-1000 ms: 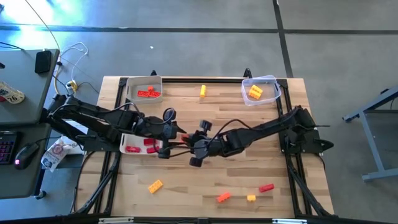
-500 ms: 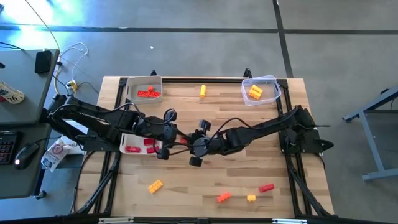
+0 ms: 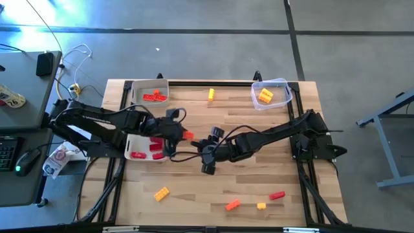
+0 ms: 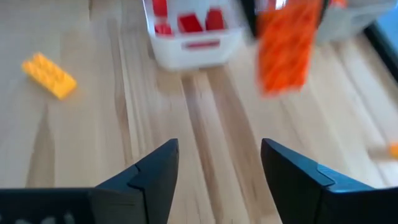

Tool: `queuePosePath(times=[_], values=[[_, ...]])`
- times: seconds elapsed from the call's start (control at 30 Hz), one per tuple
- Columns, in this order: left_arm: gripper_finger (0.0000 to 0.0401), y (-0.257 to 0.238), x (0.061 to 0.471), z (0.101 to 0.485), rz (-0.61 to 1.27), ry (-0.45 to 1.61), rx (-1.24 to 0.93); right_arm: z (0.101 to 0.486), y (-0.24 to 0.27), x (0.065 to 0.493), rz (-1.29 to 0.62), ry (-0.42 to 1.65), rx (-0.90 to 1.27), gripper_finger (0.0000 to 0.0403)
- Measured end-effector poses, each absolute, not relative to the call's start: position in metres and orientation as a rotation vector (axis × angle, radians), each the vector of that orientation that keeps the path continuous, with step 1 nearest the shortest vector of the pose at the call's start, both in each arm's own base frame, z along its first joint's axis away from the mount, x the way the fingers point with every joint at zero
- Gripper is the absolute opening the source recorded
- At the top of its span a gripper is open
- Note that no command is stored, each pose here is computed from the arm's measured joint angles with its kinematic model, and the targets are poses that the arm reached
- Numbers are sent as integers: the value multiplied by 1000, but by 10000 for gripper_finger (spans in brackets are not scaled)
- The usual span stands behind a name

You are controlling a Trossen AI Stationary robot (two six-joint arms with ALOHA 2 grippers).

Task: Sort & place blocks by color
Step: Put the orange game piece into the gray bin

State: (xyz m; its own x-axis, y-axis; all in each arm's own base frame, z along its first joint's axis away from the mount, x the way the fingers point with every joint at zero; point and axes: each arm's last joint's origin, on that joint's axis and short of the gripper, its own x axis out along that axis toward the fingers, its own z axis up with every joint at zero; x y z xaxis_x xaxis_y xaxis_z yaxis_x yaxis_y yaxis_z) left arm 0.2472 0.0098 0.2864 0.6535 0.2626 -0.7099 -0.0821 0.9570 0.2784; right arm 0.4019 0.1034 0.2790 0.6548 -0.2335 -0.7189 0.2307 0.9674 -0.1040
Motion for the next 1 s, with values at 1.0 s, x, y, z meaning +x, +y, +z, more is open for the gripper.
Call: queuePosePath(times=[1.0], values=[[114, 172, 165, 279, 925, 990, -176, 259, 95, 355, -425, 1310, 49, 216]])
